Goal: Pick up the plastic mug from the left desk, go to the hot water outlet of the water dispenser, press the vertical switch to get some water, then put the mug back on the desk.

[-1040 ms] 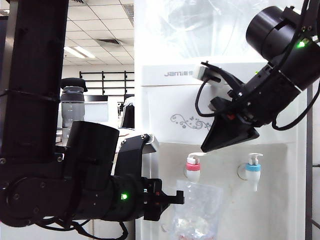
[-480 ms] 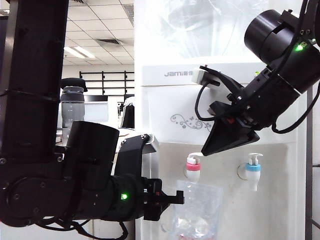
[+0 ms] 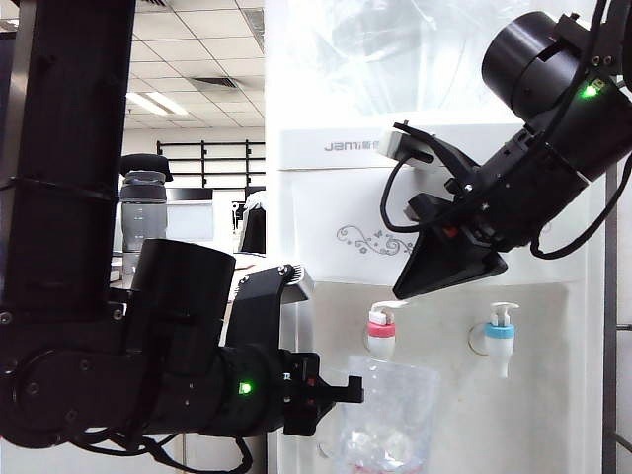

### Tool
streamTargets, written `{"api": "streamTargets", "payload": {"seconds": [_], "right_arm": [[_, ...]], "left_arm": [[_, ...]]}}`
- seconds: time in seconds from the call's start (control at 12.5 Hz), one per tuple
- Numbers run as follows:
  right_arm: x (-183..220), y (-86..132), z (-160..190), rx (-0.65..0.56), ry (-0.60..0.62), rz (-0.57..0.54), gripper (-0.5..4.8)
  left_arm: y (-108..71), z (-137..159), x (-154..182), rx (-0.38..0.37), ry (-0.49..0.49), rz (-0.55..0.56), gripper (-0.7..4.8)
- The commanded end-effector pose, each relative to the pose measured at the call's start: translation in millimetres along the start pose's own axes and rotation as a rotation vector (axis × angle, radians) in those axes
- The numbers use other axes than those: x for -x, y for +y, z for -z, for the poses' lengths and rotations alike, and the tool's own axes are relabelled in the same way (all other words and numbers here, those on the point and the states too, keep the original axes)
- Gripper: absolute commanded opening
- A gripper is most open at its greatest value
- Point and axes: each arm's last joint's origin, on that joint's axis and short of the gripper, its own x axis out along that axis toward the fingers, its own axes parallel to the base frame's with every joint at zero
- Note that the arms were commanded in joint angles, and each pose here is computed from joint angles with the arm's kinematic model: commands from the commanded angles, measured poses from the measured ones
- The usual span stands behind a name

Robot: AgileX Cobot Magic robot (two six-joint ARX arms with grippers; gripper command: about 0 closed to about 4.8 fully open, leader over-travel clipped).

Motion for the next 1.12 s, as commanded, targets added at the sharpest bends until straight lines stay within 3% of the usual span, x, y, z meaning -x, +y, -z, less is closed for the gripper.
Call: {"api": "streamTargets", "payload": {"seconds": [0.08, 0.56, 1.12], "right_arm": [[3.2, -5.1, -11.5, -0.003, -0.075, 0.128, -0.06], [3.1, -6.5, -11.6, 0.001, -0.073, 0.173, -0.05], [-1.4, -6.0, 1.2, -0.031, 0.039, 0.154, -0.05]], "left_arm": [[3.6, -8.8, -1.3, 0.016, -0.064, -0.051, -0.05], [3.6, -8.6, -1.3, 0.016, -0.063, -0.051, -0.05], [3.6, -8.6, -1.3, 0.016, -0.063, -0.051, -0.05]]}}
